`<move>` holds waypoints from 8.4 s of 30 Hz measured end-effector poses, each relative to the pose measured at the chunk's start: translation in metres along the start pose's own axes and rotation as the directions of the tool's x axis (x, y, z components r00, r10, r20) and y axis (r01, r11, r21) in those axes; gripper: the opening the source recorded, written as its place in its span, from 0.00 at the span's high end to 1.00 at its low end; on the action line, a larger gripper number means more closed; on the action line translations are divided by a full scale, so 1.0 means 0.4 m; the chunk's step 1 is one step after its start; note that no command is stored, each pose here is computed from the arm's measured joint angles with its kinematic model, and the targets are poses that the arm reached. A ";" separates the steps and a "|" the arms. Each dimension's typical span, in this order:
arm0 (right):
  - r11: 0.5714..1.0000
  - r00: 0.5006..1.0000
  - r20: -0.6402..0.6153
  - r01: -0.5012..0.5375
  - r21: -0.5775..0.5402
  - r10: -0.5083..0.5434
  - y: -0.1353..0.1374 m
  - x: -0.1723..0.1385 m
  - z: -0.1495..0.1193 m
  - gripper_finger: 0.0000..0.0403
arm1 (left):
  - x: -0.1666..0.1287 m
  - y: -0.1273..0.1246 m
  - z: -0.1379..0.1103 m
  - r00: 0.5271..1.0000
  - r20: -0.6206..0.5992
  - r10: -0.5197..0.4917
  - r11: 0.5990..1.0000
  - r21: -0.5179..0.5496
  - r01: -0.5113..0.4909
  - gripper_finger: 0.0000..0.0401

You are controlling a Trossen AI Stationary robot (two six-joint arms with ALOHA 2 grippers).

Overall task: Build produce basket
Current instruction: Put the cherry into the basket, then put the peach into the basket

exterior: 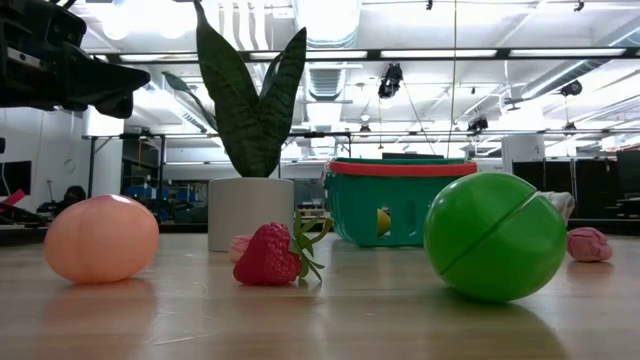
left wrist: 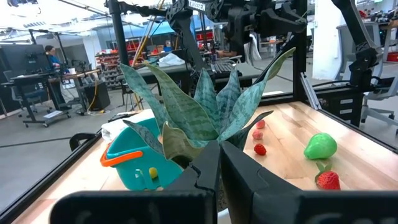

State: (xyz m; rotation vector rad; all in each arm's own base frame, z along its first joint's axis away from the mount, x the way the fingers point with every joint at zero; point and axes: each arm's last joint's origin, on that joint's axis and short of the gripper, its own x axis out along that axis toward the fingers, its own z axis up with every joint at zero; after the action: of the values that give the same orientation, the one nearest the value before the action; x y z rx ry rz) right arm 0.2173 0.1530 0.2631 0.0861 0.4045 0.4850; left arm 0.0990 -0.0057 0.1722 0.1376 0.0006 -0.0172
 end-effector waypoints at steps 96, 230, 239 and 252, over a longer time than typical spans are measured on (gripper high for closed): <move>0.417 0.488 -0.453 0.873 0.254 -0.746 -0.558 -0.003 -0.083 0.78 | 0.000 0.000 0.000 1.000 0.001 0.000 1.000 0.000 0.000 1.00; 0.826 0.678 -0.610 0.559 0.067 -0.410 -0.163 -0.108 0.223 0.70 | 0.000 0.000 0.000 1.000 0.002 0.000 1.000 0.000 0.000 1.00; 0.911 0.762 -0.582 0.404 0.084 -0.284 0.007 -0.123 0.209 0.70 | 0.000 0.000 0.000 1.000 0.001 0.000 1.000 0.000 0.000 1.00; 0.821 0.655 -0.705 0.540 0.186 -0.272 0.100 -0.030 0.096 0.68 | 0.000 0.000 0.000 1.000 0.000 0.000 1.000 0.000 0.000 1.00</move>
State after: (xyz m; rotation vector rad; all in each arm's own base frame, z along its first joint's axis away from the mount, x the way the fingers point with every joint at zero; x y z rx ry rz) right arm 0.2054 0.1832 0.3096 0.1988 1.1963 -0.0614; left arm 0.0990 -0.0057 0.1722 0.1376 0.0002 -0.0172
